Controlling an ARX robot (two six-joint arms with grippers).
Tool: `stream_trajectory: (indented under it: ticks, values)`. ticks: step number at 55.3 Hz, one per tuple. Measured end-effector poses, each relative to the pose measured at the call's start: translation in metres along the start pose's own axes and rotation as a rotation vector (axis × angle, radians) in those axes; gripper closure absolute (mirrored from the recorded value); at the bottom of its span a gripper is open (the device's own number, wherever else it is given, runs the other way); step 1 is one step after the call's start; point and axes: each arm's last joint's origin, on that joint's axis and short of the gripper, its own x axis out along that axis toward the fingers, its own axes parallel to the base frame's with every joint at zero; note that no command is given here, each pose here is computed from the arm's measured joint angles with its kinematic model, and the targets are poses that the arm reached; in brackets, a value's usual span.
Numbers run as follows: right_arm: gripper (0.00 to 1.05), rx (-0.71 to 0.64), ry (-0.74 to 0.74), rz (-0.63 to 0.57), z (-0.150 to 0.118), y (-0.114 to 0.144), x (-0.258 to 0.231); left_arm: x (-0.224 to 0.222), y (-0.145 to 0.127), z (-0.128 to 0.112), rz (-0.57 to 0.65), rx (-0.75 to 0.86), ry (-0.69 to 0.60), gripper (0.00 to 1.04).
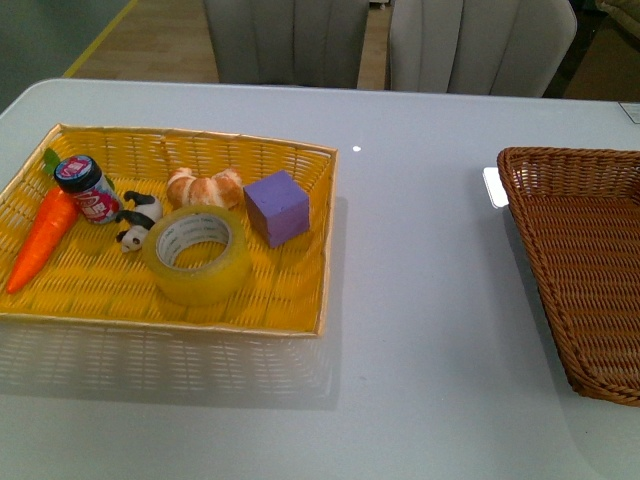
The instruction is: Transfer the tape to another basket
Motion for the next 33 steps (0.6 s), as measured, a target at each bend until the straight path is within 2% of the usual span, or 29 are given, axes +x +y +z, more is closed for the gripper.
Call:
stream_trajectory:
  ticks: [33]
  values:
    - [0.09,0.000,0.000,0.000,0.0000,0.0000,0.0000,0.0000,0.0000,0.0000,0.000,0.000,0.000,0.09]
